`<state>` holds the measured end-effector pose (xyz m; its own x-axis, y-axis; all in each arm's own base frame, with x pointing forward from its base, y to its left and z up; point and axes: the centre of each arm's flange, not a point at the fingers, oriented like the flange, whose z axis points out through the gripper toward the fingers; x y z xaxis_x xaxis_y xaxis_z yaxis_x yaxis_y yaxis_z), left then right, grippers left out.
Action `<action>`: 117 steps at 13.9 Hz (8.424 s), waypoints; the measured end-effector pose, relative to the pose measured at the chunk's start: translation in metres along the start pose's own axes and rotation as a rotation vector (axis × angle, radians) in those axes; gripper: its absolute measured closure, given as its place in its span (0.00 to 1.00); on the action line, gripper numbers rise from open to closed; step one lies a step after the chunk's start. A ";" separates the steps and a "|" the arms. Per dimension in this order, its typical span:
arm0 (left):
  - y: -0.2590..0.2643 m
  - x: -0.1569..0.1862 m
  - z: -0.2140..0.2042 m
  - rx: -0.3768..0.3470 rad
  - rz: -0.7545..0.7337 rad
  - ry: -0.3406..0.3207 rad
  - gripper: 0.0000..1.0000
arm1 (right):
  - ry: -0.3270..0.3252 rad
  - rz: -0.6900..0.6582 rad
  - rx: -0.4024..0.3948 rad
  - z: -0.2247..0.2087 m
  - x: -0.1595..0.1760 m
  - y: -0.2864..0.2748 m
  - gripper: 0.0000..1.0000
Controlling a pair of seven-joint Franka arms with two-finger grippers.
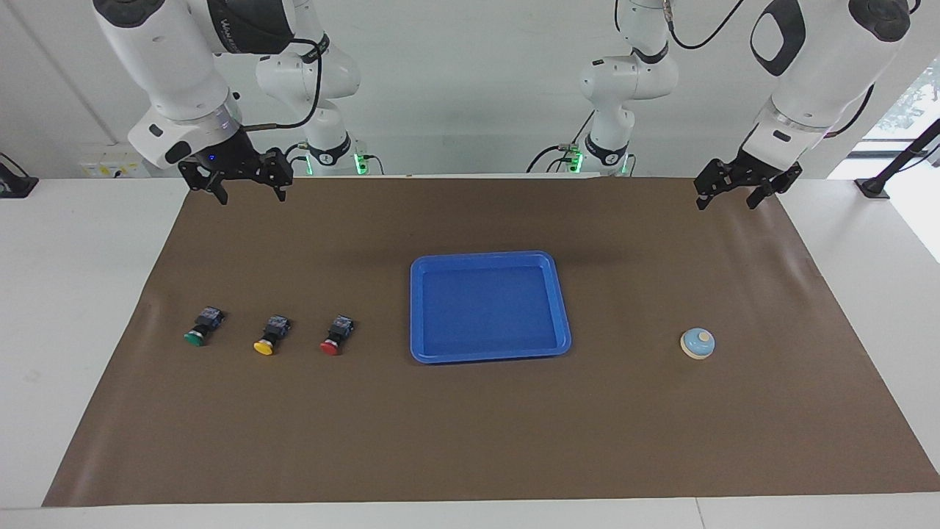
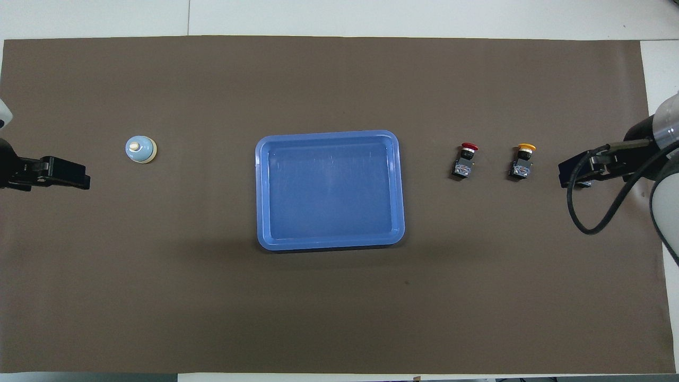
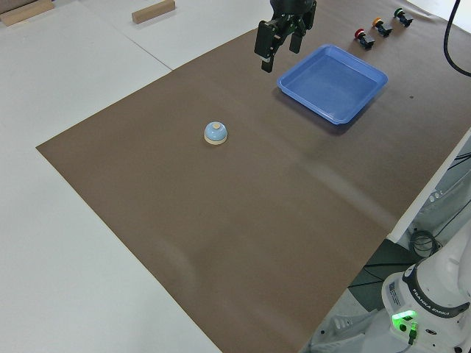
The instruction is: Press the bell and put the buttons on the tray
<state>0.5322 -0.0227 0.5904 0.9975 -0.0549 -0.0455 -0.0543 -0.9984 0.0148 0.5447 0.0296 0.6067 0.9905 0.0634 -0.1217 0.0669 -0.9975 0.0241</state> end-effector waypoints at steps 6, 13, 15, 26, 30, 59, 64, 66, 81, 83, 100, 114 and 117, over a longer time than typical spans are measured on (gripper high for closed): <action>0.001 0.000 0.001 0.000 0.001 0.000 0.00 | 0.000 0.000 0.000 0.000 0.000 0.000 0.00; -0.001 0.040 0.073 -0.002 0.001 0.057 0.70 | 0.000 0.000 0.000 0.000 0.000 0.000 0.00; -0.008 0.067 0.120 -0.006 -0.006 0.061 0.95 | 0.000 0.000 0.000 0.000 0.000 0.000 0.00; -0.039 0.117 0.218 -0.009 -0.019 0.098 0.99 | 0.000 0.000 0.000 0.000 0.000 0.000 0.00; -0.039 0.120 0.233 -0.010 -0.020 0.094 0.99 | 0.000 0.000 0.000 0.000 0.000 0.000 0.00; -0.021 -0.011 -0.026 0.002 -0.003 0.041 0.00 | 0.000 0.000 0.000 0.000 0.000 0.000 0.00; -0.018 -0.007 -0.019 0.000 0.003 0.019 0.00 | 0.000 0.000 0.000 0.000 0.000 0.000 0.00; -0.018 -0.008 -0.018 0.000 0.003 0.012 0.00 | 0.000 0.000 0.000 0.000 0.000 0.000 0.00; -0.021 -0.010 -0.014 -0.003 -0.002 -0.012 0.00 | 0.053 0.020 -0.002 0.033 0.008 -0.008 0.00; -0.021 -0.010 -0.014 -0.002 -0.002 -0.012 0.00 | 0.062 0.055 0.000 0.053 0.014 -0.014 0.00; -0.021 -0.010 -0.014 -0.002 -0.002 -0.012 0.00 | 0.177 0.285 0.057 0.297 0.078 -0.077 0.00; -0.021 -0.010 -0.014 -0.002 -0.002 -0.012 0.00 | 0.179 0.290 0.059 0.288 0.094 -0.077 0.59; -0.021 -0.010 -0.014 -0.002 -0.002 -0.012 0.00 | 0.135 0.271 0.045 0.242 0.106 -0.089 0.59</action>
<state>0.5241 -0.0011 0.6050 0.9969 -0.0530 -0.0575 -0.0521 -0.9985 0.0171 0.6144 0.1176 0.3512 0.9787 -0.2048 0.0164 -0.2047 -0.9788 -0.0069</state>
